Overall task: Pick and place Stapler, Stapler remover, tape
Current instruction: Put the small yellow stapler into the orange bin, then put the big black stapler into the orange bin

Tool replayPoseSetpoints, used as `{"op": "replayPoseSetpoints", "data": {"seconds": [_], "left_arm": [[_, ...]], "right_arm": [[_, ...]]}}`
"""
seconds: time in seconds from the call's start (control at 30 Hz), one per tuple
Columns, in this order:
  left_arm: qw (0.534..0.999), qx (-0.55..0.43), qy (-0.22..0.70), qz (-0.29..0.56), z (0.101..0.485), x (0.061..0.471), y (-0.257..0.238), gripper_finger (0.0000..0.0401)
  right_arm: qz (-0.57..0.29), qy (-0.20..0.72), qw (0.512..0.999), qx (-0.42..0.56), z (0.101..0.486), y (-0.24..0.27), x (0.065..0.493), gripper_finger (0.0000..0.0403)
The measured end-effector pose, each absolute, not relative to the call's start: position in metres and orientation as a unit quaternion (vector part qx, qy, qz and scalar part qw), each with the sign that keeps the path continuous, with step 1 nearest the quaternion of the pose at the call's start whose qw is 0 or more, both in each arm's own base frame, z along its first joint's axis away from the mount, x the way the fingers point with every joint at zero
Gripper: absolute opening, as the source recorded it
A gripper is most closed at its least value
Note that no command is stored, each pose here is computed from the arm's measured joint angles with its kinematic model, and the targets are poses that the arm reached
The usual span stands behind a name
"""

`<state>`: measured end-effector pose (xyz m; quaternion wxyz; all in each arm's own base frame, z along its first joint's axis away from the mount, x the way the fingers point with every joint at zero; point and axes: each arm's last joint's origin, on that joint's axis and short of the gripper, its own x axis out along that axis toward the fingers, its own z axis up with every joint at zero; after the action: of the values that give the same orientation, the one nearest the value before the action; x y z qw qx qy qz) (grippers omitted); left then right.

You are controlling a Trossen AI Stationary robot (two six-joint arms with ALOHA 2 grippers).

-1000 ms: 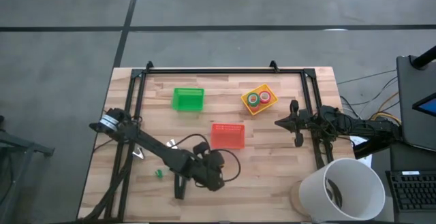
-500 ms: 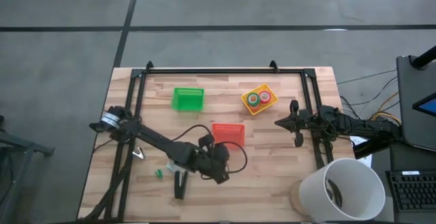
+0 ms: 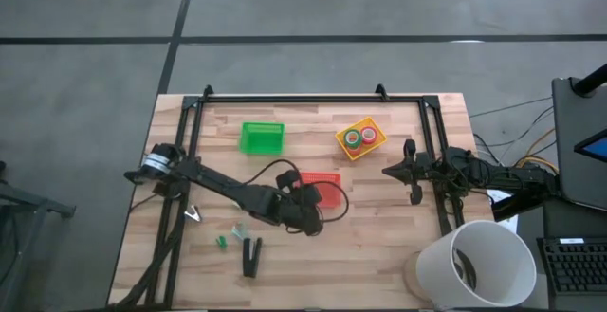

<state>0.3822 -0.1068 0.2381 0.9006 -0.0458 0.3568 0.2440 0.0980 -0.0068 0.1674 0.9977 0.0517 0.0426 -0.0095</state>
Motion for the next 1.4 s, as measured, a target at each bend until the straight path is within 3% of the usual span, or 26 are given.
{"op": "replayPoseSetpoints", "data": {"seconds": [0.17,0.47,0.83,1.17,1.4], "left_arm": [[0.893,-0.038,0.365,0.259,0.231,0.382,-0.096,0.0076],[0.877,-0.042,0.375,0.299,0.213,0.380,-0.071,0.0096],[0.875,-0.074,0.386,0.283,0.191,0.376,-0.060,0.0068],[0.872,-0.143,0.417,0.215,0.206,0.355,-0.109,0.0079],[0.851,-0.208,0.433,0.212,0.216,0.313,-0.163,0.0133]], "right_arm": [[-0.009,0.043,0.998,0.052,0.167,-0.007,0.098,0.0008],[-0.009,0.043,0.998,0.052,0.167,-0.007,0.098,0.0009],[-0.009,0.043,0.998,0.052,0.167,-0.007,0.098,0.0008],[-0.009,0.043,0.998,0.052,0.167,-0.007,0.098,0.0008],[-0.009,0.042,0.998,0.052,0.167,-0.007,0.098,0.0008]]}}
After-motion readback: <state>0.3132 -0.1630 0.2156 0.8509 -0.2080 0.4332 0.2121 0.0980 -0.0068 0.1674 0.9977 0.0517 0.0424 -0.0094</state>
